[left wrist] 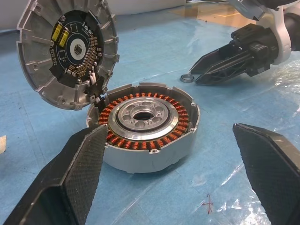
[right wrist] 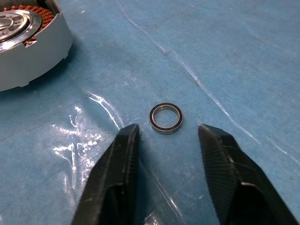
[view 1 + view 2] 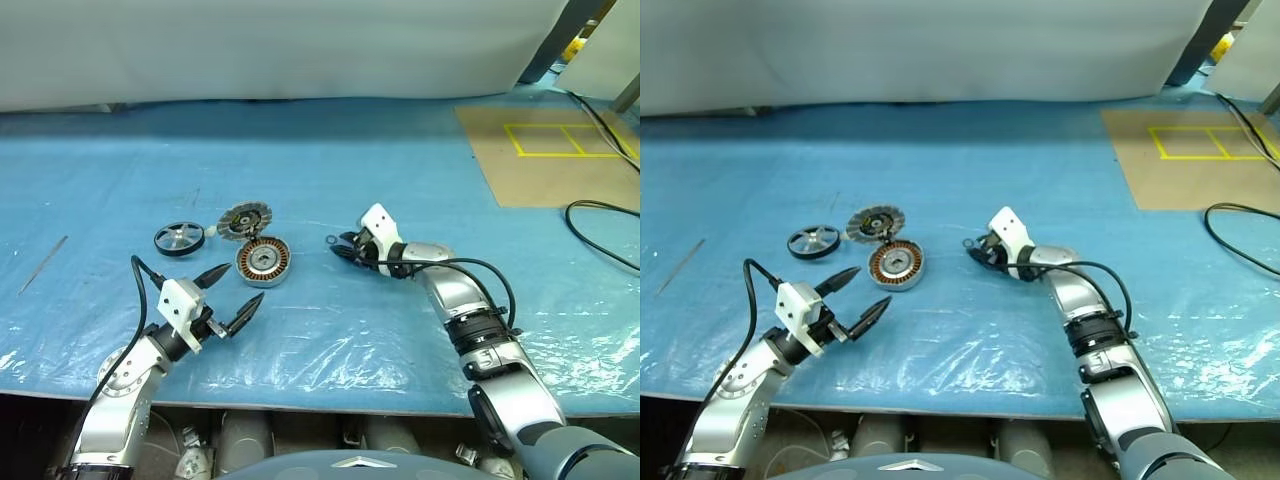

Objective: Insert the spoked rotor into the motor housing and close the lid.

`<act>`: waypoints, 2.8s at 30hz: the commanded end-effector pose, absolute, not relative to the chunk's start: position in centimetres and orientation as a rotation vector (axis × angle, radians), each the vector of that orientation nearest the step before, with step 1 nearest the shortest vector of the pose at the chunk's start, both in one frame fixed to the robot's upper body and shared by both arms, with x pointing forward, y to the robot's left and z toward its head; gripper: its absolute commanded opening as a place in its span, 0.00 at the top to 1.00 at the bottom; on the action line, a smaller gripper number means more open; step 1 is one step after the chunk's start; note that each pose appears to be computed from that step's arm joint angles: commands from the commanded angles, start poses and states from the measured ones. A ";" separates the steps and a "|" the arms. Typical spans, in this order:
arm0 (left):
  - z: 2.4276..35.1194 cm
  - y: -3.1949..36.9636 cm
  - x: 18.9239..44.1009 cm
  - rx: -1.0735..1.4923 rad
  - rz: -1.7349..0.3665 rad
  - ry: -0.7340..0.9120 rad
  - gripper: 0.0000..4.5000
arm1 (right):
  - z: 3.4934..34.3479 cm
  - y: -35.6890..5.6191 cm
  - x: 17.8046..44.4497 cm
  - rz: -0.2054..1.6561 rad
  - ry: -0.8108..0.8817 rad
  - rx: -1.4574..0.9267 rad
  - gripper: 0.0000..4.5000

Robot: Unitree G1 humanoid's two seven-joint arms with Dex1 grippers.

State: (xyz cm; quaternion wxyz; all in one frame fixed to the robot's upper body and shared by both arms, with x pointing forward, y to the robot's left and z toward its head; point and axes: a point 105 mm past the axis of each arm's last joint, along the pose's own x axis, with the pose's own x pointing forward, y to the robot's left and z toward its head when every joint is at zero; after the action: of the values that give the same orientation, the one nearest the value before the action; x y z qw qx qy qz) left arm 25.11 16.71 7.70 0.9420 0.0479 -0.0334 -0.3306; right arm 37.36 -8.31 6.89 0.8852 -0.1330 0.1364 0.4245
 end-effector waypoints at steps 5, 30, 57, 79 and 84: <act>8.9 16.6 25.2 0.111 -0.676 -0.112 0.00 | 7.2 -7.1 37.2 0.908 0.262 -0.273 0.42; 8.4 17.8 25.0 0.126 -0.656 -0.107 0.00 | 12.3 -2.1 34.5 1.205 0.144 -0.176 0.88; 8.7 17.9 24.7 0.128 -0.639 -0.104 0.00 | 10.5 4.9 34.0 1.346 0.206 -0.480 0.88; 8.3 17.7 24.8 0.131 -0.649 -0.088 0.00 | 9.8 4.7 34.4 1.327 0.228 -0.450 0.88; 8.2 17.7 24.7 0.130 -0.646 -0.086 0.00 | 9.9 4.8 34.5 1.324 0.229 -0.441 0.88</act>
State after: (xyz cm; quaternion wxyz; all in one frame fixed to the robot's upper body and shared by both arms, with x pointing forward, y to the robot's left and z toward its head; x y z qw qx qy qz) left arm 24.93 17.78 7.56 0.9471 0.0562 -0.0282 -0.3147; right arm 34.26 4.60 9.33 0.7571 -0.2033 0.1146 0.6102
